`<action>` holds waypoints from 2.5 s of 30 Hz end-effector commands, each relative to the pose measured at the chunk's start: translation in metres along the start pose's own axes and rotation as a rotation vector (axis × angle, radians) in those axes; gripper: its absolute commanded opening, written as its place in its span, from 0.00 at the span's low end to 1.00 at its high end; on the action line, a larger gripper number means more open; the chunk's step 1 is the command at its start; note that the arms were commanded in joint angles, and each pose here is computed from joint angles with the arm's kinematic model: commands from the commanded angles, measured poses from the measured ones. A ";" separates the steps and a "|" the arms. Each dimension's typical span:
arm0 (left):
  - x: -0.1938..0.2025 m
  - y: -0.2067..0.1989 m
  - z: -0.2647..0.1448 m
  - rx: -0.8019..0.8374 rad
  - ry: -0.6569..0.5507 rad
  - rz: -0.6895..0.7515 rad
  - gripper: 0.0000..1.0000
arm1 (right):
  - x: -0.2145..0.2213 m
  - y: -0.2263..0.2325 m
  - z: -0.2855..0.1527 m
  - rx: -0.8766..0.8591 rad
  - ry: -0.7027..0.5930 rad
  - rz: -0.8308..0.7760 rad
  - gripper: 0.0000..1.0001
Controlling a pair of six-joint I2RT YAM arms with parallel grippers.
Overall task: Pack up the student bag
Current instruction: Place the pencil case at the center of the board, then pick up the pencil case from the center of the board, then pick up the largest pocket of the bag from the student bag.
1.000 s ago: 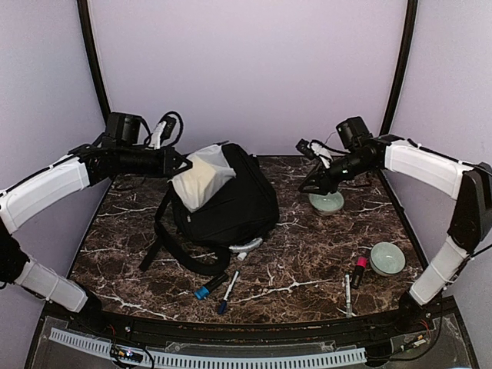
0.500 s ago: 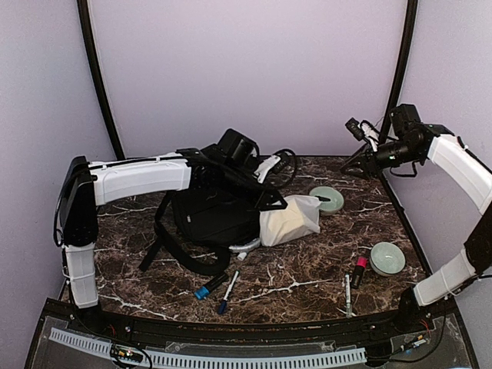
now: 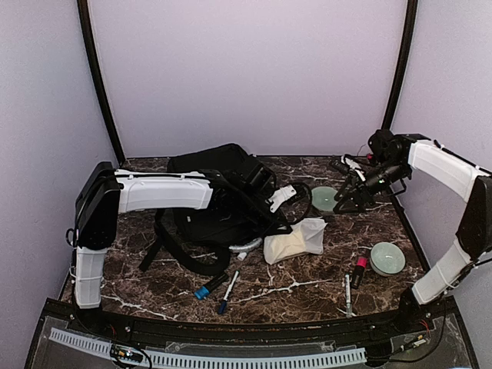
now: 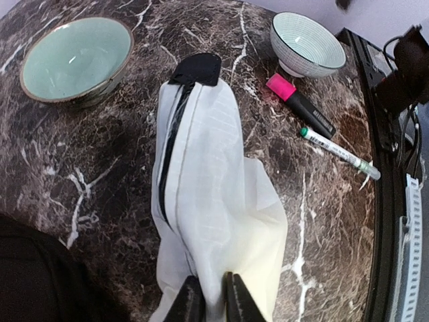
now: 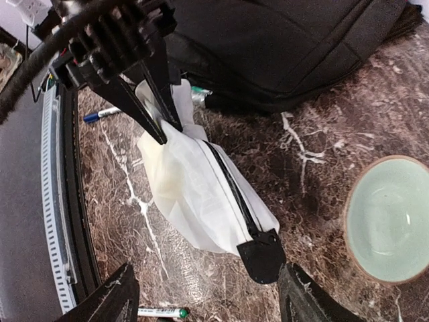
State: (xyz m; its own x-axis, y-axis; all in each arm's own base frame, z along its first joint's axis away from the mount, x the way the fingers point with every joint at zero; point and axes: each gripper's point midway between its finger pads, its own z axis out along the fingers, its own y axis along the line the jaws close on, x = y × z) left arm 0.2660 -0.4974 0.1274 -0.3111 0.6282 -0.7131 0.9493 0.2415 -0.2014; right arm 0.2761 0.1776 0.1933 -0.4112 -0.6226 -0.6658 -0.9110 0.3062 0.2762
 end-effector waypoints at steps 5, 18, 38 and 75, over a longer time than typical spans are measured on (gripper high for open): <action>-0.002 -0.005 -0.015 -0.123 -0.044 0.065 0.39 | 0.000 0.007 0.038 -0.108 0.190 -0.073 0.74; 0.022 -0.001 -0.122 -0.368 -0.193 -0.035 0.55 | -0.006 0.016 0.109 -0.134 0.419 -0.212 0.80; 0.058 0.044 -0.165 -0.494 -0.284 -0.217 0.55 | 0.067 0.030 0.199 -0.039 0.672 -0.402 0.78; 0.107 0.123 -0.059 -0.570 0.382 0.080 0.54 | 0.026 0.055 0.081 0.051 0.351 -0.225 0.28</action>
State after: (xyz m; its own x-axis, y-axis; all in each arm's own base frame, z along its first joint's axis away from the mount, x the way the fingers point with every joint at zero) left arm 0.3350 -0.3654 0.0619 -0.3548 0.8187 -0.4515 0.8437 0.4884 0.2227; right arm 0.2233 0.2340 0.1244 -0.1826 -0.9059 -0.3820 -0.9828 0.1566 0.0983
